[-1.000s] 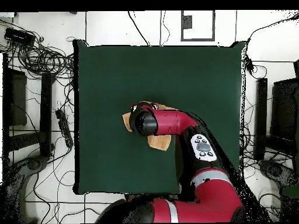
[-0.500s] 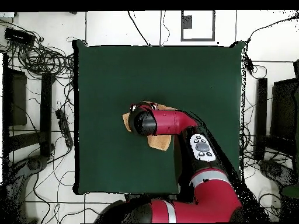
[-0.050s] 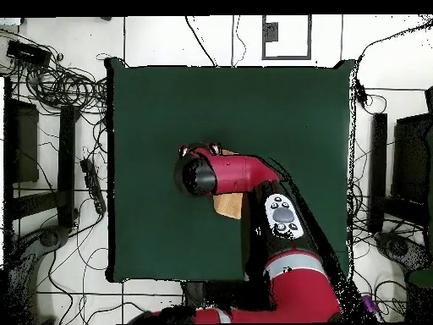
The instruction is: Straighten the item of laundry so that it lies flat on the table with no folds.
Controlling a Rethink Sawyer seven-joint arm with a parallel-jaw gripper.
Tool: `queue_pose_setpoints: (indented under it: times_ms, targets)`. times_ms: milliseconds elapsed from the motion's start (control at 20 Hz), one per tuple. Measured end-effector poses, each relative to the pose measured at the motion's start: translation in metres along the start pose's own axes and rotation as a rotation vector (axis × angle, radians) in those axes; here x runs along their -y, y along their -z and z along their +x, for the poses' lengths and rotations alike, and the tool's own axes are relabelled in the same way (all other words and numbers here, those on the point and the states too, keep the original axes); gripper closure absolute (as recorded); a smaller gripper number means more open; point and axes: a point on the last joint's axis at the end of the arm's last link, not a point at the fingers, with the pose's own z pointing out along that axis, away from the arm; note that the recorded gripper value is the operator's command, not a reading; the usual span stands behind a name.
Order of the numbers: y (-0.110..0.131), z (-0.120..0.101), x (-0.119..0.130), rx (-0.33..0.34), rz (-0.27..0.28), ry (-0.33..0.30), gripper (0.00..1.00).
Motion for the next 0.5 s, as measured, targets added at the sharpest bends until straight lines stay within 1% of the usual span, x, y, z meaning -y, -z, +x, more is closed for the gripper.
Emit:
queue_pose_setpoints:
  times_ms: [200, 500]
  targets:
    - [0.010, -0.008, -0.010, 0.019, 0.005, 0.022, 0.00]
    - [0.014, -0.010, -0.010, 0.025, 0.011, 0.026, 0.00]
